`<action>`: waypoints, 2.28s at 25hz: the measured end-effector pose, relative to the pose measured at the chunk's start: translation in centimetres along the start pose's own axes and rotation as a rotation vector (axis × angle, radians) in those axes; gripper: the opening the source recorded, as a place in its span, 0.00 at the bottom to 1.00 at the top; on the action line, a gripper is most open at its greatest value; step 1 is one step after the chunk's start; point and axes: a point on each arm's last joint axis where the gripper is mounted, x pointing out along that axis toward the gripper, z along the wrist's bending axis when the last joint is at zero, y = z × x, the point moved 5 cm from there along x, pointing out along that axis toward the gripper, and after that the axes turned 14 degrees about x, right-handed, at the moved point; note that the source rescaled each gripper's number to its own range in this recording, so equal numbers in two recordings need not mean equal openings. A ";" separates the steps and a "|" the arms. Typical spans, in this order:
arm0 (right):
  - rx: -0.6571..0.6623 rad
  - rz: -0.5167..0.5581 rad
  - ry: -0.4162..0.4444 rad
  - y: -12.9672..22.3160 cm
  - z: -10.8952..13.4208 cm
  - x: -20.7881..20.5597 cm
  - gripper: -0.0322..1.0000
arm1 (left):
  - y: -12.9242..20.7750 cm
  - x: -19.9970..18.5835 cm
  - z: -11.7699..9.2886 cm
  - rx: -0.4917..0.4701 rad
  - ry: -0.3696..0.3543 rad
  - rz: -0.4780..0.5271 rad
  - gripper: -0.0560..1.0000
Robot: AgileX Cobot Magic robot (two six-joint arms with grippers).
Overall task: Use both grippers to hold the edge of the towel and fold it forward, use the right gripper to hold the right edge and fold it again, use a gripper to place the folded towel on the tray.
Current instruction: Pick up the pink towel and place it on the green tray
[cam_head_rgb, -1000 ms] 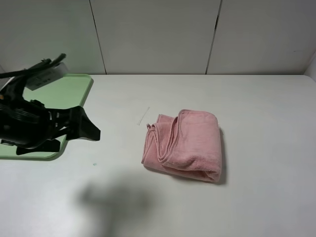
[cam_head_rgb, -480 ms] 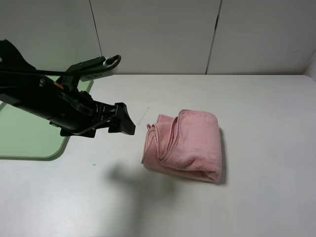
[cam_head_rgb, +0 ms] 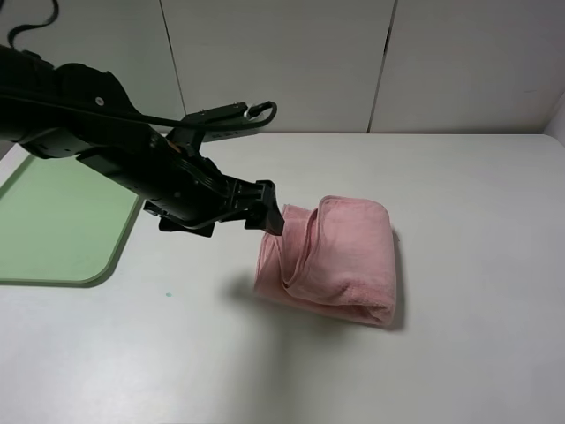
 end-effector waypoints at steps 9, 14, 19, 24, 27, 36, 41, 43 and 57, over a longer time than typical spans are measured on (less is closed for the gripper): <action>0.000 0.000 0.000 0.0 0.0 0.0 1.00 | -0.8 4.8 -1.3 0.014 0.015 0.056 1.00; 0.000 0.000 0.000 0.0 0.0 0.0 1.00 | -0.7 6.9 -1.4 0.015 0.014 0.089 1.00; 0.000 0.000 0.000 0.0 0.0 0.0 1.00 | -0.6 8.4 -1.1 0.011 0.008 0.108 1.00; 0.000 0.000 0.000 0.0 0.0 0.0 1.00 | -0.5 9.3 -0.8 0.011 -0.004 0.107 1.00; 0.001 0.000 0.000 0.0 0.0 0.0 1.00 | -0.7 9.8 -0.7 0.014 -0.005 0.105 1.00; 0.003 0.000 0.000 0.0 0.0 0.0 1.00 | -1.3 10.6 -0.8 0.020 -0.004 0.100 1.00; 0.004 0.000 0.000 0.0 0.0 0.0 1.00 | -1.2 10.6 -0.8 0.023 -0.003 0.101 1.00; 0.004 0.000 0.000 0.0 0.0 0.0 1.00 | -1.2 10.6 -0.9 0.027 -0.003 0.099 1.00; 0.004 0.000 0.000 0.0 0.0 0.0 1.00 | -1.0 11.5 -1.4 0.041 -0.003 0.104 0.59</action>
